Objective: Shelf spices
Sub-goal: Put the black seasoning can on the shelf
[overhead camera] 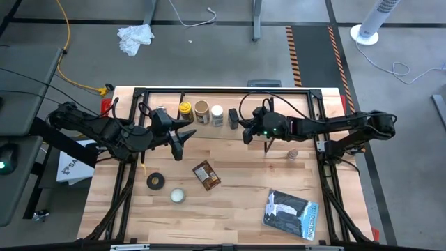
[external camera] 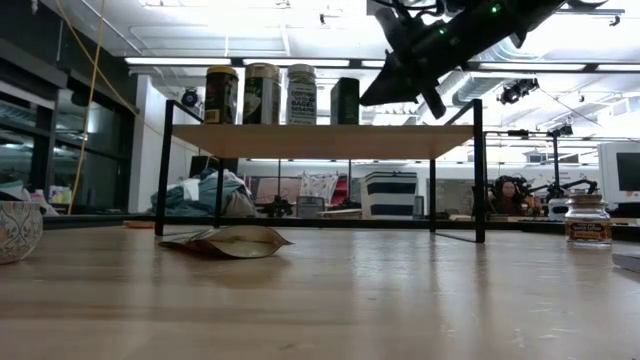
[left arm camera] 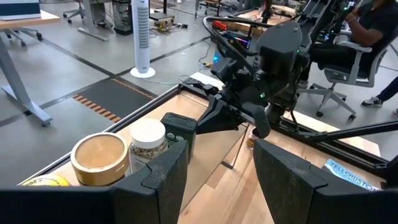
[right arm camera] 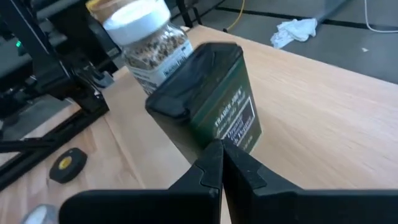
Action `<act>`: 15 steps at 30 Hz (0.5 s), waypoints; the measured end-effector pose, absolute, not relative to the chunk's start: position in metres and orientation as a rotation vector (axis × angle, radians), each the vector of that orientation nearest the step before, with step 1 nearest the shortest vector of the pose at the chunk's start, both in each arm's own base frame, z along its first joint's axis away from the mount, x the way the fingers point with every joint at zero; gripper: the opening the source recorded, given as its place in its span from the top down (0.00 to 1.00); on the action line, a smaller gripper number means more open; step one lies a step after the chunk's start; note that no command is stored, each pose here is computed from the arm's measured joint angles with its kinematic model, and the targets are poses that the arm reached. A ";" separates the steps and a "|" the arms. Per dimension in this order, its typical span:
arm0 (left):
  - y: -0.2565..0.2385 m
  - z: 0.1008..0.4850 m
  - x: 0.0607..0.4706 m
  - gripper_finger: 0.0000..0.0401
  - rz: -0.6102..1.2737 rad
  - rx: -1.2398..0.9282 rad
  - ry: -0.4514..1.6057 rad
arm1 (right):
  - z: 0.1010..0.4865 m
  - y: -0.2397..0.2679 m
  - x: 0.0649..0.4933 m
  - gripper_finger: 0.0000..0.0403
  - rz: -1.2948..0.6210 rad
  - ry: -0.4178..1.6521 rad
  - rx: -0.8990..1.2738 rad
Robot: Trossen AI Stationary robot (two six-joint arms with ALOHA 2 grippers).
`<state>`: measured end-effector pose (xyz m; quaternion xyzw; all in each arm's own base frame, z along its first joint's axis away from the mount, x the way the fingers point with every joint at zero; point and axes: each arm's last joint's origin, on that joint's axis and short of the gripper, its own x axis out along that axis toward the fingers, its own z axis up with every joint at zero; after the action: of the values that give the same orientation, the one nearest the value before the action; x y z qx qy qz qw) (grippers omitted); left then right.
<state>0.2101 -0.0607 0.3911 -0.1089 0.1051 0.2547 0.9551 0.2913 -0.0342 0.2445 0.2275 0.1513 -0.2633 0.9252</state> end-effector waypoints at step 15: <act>-0.061 0.391 0.210 0.55 0.525 -0.228 0.209 | 0.247 -0.028 0.294 1.00 -0.485 0.281 0.509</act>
<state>0.2100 -0.0605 0.3912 -0.1122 0.1027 0.2584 0.9540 0.2937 -0.0280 0.2475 0.2485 0.1372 -0.2366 0.9292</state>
